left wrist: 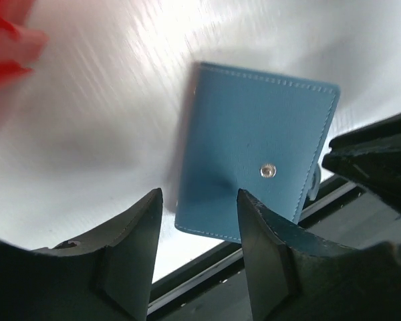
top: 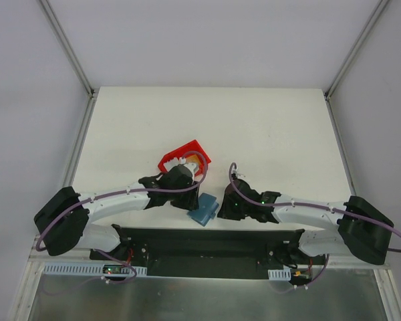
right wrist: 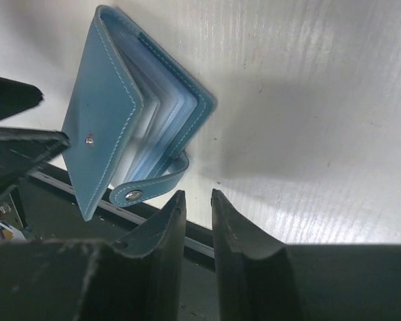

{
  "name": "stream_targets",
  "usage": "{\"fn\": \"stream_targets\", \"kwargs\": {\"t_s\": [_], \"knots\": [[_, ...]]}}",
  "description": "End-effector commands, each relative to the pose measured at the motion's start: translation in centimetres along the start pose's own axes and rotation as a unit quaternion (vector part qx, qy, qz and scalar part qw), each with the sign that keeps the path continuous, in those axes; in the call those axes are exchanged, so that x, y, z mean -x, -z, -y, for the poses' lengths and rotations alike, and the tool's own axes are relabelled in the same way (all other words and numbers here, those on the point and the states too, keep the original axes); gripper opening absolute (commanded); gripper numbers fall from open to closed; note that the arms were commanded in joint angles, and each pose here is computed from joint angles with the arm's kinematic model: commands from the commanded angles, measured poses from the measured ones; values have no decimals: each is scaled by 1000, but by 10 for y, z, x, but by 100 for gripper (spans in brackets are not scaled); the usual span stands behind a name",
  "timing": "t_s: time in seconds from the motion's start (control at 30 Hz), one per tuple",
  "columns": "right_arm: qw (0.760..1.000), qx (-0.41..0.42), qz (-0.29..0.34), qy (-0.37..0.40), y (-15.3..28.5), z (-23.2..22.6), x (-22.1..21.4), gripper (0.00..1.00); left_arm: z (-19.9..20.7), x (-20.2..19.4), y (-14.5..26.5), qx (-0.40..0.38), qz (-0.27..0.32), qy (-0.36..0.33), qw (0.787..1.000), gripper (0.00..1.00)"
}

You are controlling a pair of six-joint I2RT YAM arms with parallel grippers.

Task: Put the credit cards into the card holder
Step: Close the card holder at the center of the board.

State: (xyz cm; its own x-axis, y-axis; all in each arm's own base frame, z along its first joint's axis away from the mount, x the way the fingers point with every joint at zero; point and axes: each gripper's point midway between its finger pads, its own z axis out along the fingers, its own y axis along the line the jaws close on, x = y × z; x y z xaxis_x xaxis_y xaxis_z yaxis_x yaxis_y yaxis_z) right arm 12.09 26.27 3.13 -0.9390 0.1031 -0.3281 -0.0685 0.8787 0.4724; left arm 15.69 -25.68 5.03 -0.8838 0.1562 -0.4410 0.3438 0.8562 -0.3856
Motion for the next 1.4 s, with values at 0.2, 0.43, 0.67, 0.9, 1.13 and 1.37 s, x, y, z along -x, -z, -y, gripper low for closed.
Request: {"fn": "stream_targets", "kwargs": {"t_s": [0.2,0.43,0.67,0.9,1.13,1.37], "knots": [[1000,20,-13,-5,-3,-14,-3,27,6,-26,-14,-57,-36,-28,997,51],[1000,26,-2,4,-5,-19,3,27,-8,-38,-27,-20,-58,9,998,38],[998,42,34,26,4,-33,22,25,-16,-47,-29,4,-51,92,994,34],[998,16,50,45,9,-30,36,22,-12,-45,-29,23,-26,140,990,33],[996,16,78,44,23,-25,50,21,-12,-41,-27,25,-11,155,988,41],[997,16,68,27,18,-18,54,16,-7,-21,-27,26,17,130,991,44]]}}
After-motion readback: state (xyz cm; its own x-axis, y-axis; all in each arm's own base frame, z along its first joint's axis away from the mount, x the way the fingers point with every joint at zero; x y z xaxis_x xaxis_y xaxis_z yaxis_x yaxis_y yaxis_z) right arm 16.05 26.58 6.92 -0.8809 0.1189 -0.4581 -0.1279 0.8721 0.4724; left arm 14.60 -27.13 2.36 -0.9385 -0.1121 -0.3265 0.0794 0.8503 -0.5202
